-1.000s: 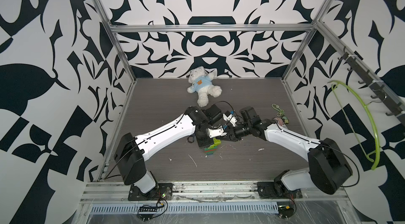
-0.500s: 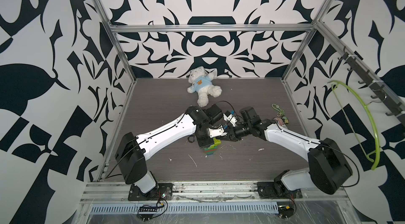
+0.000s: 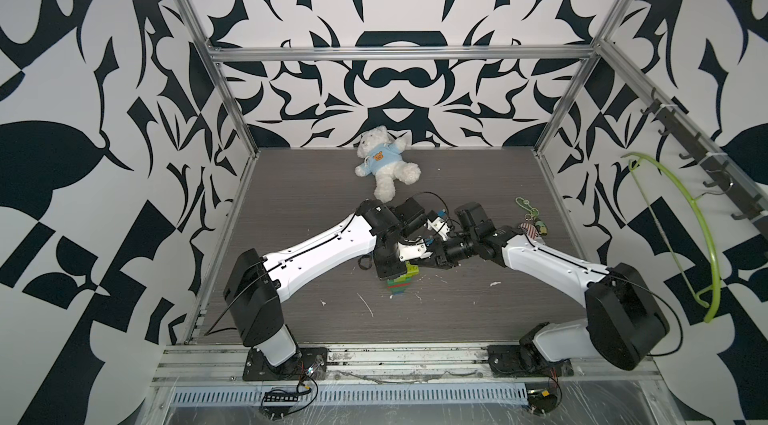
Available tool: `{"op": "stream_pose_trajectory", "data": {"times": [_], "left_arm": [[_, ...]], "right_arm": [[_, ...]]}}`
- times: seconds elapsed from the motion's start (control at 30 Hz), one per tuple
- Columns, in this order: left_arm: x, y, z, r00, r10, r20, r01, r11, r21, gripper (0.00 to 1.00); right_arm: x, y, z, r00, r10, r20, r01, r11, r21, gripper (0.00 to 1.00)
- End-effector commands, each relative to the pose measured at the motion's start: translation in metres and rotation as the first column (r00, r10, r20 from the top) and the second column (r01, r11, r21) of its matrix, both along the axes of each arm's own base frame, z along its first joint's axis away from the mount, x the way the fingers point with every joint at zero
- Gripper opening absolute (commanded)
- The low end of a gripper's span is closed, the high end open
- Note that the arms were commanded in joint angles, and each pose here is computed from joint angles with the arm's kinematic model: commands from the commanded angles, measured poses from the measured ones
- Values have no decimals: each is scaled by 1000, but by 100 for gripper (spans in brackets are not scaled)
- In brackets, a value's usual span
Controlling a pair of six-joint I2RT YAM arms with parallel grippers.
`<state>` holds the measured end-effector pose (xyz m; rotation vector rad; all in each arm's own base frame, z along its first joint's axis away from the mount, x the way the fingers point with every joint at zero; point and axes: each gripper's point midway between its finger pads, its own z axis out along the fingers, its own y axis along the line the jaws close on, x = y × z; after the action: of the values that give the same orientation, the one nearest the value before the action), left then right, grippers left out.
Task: Assemble a carrot with lego
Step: Assemble the lego brick with the lego brick.
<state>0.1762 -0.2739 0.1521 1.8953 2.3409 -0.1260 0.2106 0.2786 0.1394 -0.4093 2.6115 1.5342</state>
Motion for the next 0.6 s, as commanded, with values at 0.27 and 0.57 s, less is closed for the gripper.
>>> {"op": "stream_pose_trajectory", "data": {"times": [0.27, 0.57], "left_arm": [[-13, 13, -8, 999, -19, -35, 20, 999, 28, 12], [-27, 21, -32, 990, -84, -112, 92, 994, 66, 11]], "right_arm": [[-2, -6, -5, 1000, -14, 9, 14, 999, -47, 53], [-2, -6, -5, 1000, -13, 13, 13, 999, -49, 53]]}}
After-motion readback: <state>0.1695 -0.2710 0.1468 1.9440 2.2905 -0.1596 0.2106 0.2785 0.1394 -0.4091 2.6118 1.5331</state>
